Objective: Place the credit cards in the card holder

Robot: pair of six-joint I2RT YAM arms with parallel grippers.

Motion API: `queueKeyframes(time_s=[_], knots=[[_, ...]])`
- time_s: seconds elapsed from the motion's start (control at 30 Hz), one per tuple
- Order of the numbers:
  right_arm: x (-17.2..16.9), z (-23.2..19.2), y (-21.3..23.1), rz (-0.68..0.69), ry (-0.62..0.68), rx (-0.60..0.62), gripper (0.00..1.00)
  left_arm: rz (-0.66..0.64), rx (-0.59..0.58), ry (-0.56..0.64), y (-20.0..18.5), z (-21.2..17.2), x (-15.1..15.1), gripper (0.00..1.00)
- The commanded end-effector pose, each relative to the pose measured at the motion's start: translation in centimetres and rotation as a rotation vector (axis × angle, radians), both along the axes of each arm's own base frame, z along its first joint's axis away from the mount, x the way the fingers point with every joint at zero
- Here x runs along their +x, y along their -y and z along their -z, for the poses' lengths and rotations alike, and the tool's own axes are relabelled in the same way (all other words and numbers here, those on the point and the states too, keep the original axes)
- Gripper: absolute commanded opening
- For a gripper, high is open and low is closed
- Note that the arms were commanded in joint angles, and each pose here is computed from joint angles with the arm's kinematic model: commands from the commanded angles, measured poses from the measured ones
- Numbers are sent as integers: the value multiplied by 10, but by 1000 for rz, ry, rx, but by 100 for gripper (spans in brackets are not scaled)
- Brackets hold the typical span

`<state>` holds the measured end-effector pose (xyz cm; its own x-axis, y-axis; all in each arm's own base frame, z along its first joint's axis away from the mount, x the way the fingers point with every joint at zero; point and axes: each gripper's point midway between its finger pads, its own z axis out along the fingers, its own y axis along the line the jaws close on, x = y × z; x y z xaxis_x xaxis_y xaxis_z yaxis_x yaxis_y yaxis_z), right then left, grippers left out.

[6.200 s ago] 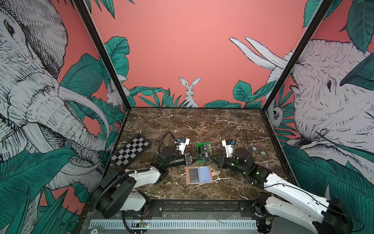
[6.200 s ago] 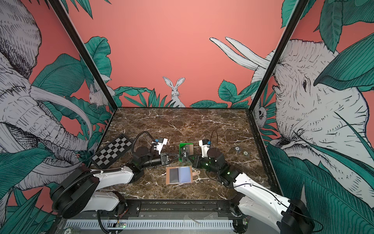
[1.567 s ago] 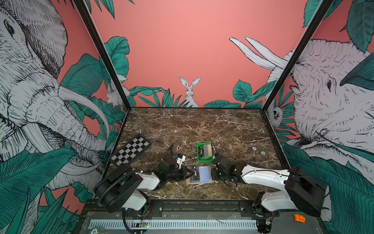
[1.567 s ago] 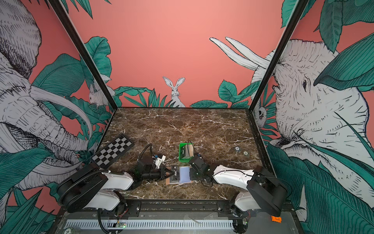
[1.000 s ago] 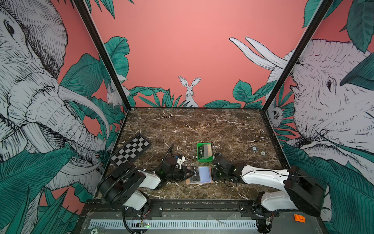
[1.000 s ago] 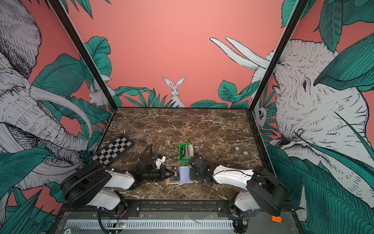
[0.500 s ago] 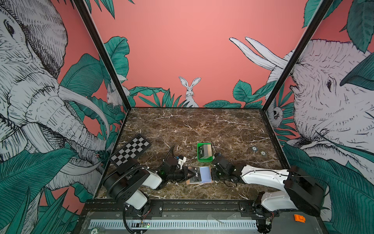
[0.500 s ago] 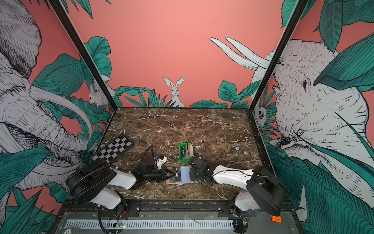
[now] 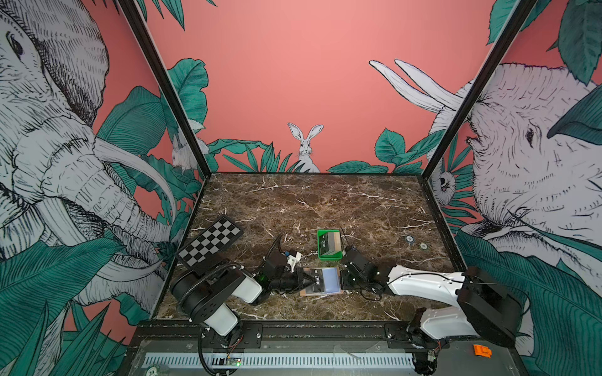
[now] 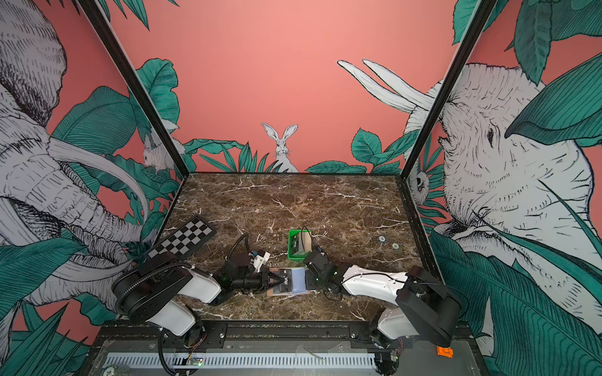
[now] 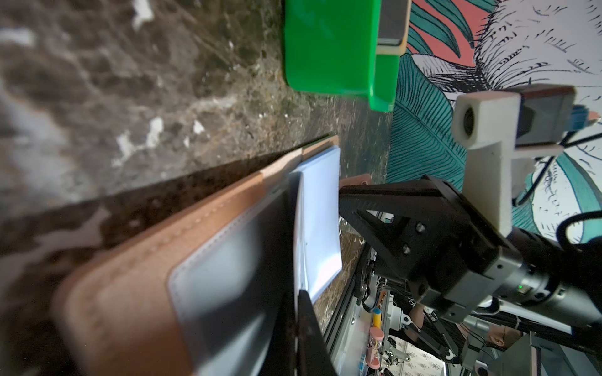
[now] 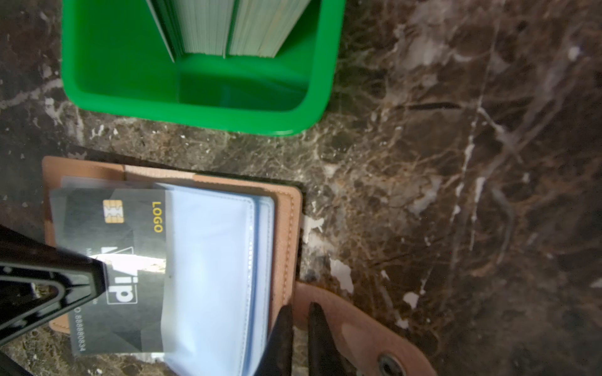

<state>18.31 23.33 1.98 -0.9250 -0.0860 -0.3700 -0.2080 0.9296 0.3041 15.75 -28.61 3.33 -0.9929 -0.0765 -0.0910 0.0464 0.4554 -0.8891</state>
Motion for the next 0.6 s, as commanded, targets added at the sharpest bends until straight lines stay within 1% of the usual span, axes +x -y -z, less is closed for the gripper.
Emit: queueKeyframes(time_s=[0.0,0.2,0.57], knots=[[0,6,3,-9,-1,-39,11,34,-5,-24,4,0,-6,0],[0,6,3,-8,-2,-40,11,37,-1,-32,5,3,-5,2],[-1,7,2,-8,-3,-33,10,39,9,-46,11,6,-2,10]])
